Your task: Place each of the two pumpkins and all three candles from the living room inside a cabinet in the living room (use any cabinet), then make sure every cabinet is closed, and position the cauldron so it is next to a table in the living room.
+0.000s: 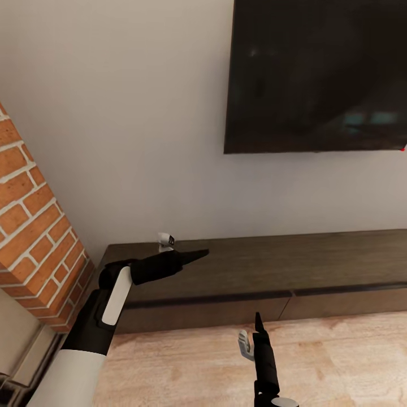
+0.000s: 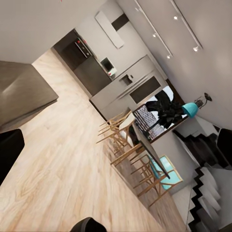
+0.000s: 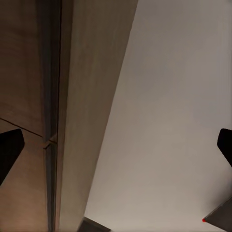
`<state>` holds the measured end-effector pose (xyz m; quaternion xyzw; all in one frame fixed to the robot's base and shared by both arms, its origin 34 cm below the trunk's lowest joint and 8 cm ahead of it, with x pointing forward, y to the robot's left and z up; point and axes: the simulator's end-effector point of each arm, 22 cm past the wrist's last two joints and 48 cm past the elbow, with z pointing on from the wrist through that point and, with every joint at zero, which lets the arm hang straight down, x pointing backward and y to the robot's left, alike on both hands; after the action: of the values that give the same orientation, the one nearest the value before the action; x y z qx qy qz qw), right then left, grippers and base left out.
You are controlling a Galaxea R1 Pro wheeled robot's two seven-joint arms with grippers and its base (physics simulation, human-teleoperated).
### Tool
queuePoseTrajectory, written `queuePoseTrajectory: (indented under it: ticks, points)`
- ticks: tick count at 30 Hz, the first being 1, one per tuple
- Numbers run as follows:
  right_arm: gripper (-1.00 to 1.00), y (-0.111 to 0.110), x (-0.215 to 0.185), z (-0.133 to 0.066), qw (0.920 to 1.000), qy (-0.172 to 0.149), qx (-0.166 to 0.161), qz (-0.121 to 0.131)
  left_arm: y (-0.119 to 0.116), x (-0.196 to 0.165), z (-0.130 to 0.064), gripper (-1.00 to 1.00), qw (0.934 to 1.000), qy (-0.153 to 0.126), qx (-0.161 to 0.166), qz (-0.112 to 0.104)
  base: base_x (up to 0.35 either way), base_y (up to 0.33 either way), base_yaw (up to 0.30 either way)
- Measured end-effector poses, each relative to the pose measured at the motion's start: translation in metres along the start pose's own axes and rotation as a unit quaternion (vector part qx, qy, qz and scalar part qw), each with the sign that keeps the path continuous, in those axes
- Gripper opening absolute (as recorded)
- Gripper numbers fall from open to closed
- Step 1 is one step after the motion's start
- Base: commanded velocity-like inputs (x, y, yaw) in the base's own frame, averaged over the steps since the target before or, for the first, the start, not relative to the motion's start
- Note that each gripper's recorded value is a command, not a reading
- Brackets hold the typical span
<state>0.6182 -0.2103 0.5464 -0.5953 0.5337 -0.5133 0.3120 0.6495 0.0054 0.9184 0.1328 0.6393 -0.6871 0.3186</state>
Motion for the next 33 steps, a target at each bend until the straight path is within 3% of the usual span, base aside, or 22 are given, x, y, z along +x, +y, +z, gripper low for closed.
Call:
queuePoseTrajectory:
  ticks: [7, 15, 33]
  points:
    - [1.00, 0.007, -0.005, 0.002, 0.9999, -0.001, 0.011, 0.001, 0.009, 0.009, -0.002, 1.00, 1.0000, 0.000, 0.001, 0.001, 0.000, 0.000, 0.000]
    - [1.00, -0.011, -0.012, 0.001, 0.9961, -0.008, 0.087, 0.012, 0.020, 0.020, -0.005, 1.00, 1.0000, 0.001, 0.001, 0.001, 0.000, 0.000, 0.000]
    - [1.00, 0.018, -0.022, 0.006, 0.9950, -0.007, 0.098, 0.020, 0.045, 0.046, -0.011, 1.00, 1.0000, 0.000, 0.001, 0.001, 0.000, 0.000, 0.000]
